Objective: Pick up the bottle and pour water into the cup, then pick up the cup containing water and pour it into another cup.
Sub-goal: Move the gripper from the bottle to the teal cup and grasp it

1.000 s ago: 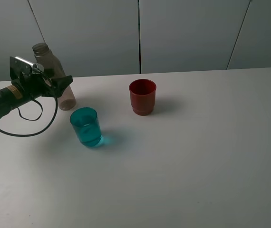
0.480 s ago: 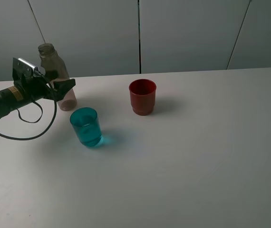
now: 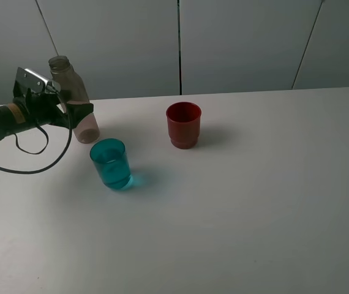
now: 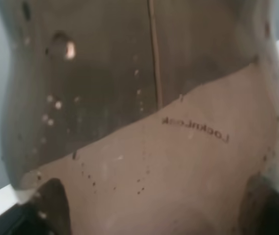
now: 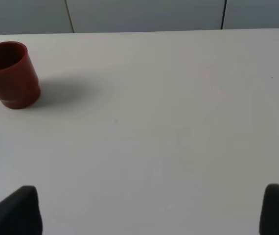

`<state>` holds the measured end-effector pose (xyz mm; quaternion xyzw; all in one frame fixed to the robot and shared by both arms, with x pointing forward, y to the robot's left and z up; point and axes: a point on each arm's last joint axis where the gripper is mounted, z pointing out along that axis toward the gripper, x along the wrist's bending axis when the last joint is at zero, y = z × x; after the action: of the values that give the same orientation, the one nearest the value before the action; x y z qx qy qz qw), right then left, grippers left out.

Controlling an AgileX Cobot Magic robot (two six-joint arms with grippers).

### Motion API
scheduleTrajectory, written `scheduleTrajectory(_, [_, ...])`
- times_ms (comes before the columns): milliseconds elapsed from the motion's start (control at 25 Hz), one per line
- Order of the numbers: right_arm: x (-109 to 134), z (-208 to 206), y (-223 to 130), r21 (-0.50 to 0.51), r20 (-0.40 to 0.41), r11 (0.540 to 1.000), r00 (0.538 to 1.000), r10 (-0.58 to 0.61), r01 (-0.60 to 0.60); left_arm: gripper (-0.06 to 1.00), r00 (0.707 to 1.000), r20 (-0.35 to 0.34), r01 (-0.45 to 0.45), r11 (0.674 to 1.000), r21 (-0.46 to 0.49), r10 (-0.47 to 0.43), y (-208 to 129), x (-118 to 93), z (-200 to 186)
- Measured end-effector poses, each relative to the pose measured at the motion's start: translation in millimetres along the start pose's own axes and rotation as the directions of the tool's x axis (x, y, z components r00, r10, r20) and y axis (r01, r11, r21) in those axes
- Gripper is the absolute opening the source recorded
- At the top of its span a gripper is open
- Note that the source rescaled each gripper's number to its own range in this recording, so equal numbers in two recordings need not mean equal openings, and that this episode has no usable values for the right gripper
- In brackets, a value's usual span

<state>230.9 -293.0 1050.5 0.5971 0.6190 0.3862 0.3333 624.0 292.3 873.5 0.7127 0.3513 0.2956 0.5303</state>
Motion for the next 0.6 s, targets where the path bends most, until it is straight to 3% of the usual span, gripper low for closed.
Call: scheduleTrajectory(600, [0,0,0,0.0,0.0,1.0,1.0,0.0,0.0,1.0,0.999,-0.027,-0.02,0.99,0.141,0.024,8,-2,-13])
